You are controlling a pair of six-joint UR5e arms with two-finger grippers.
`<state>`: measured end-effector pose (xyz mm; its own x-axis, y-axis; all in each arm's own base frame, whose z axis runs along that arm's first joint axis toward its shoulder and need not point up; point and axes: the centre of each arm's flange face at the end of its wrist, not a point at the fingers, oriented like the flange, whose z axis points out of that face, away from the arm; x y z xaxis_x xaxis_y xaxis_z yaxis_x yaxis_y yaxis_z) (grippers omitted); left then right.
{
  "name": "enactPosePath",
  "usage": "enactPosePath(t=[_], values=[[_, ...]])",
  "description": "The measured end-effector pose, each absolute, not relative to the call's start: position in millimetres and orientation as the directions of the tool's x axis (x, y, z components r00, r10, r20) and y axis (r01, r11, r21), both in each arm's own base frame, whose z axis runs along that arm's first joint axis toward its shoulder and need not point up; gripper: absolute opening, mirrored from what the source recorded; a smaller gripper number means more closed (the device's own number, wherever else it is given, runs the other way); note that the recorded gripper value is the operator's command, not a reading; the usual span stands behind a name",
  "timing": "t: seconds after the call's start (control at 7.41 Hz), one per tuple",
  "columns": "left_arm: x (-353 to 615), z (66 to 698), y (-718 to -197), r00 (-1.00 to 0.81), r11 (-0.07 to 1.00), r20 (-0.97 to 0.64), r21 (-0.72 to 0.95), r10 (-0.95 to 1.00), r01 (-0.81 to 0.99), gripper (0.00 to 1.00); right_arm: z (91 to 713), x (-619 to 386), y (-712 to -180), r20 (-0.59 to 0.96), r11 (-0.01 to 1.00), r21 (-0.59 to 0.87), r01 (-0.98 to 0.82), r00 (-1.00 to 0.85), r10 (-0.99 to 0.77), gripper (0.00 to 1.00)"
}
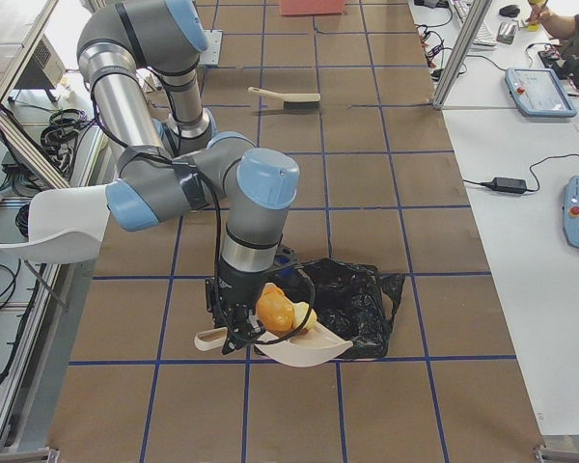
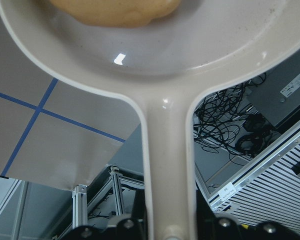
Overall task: Sweep and dump trash in nearest bin
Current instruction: 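Tip the dustpan over the bin with the right gripper to empty it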
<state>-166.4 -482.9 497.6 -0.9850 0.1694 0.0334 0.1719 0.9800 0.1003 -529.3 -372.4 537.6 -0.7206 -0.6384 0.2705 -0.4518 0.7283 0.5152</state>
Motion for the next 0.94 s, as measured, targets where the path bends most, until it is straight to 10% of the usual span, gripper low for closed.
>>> enactPosePath(t=[0.94], values=[[-166,497,-483,-0.985,0.980,0.034,0.102,0.169,0.172,1.00,553,-513,-397,0.348,0.689,0.548,-0.474,-0.620,-0.703,0.06]])
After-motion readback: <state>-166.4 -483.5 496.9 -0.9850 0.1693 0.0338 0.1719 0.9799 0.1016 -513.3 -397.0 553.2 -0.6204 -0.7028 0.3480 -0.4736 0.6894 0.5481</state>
